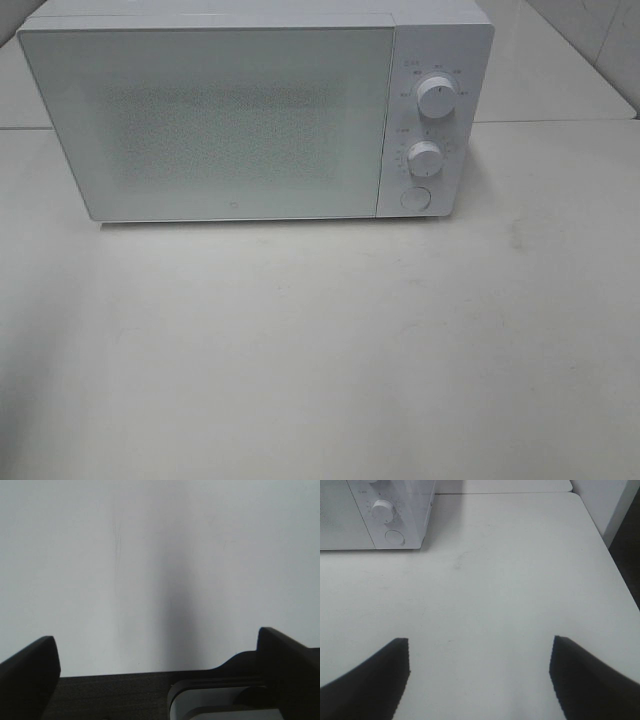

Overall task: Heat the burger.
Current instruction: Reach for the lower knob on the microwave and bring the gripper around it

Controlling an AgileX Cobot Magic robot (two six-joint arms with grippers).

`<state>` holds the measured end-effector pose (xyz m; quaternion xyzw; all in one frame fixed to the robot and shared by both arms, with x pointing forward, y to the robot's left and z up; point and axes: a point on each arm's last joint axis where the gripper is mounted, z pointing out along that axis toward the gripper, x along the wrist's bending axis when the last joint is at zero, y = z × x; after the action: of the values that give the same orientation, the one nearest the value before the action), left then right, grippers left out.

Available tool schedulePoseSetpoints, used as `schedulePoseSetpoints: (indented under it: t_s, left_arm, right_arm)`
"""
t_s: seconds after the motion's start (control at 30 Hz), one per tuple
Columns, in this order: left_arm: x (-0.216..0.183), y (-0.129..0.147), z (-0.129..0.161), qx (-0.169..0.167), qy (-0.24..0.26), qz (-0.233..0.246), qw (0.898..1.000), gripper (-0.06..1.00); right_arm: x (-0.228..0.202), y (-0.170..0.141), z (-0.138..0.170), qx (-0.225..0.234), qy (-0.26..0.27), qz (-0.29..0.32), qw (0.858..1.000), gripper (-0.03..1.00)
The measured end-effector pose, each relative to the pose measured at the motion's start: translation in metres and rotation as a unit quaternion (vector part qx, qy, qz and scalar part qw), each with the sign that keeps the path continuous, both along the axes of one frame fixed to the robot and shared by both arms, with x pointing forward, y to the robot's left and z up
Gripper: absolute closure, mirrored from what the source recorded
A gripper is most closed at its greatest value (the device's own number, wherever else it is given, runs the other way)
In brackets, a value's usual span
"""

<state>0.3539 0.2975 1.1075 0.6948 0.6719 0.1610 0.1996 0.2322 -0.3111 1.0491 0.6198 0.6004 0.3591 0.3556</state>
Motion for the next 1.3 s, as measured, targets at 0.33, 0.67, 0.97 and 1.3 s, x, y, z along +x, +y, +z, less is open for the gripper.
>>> schedulePoseSetpoints:
  t_s: [0.33, 0.67, 0.97, 1.3]
  left_arm:
    - [-0.048, 0.000, -0.023, 0.007, -0.044, 0.000, 0.999, -0.04]
    - [-0.093, 0.001, -0.045, 0.020, -0.157, 0.005, 0.987, -0.04]
    - [-0.112, 0.001, -0.043, 0.022, -0.277, 0.010, 0.960, -0.04]
    - [-0.123, 0.001, -0.050, 0.028, -0.296, 0.011, 0.955, -0.04]
  right_arm:
    - [0.000, 0.000, 0.000, 0.000, 0.000, 0.000, 1.000, 0.20]
    - [0.000, 0.000, 0.000, 0.000, 0.000, 0.000, 1.000, 0.20]
    - [0.000, 0.000, 0.000, 0.000, 0.000, 0.000, 1.000, 0.20]
    - [0.000, 0.000, 0.000, 0.000, 0.000, 0.000, 1.000, 0.20]
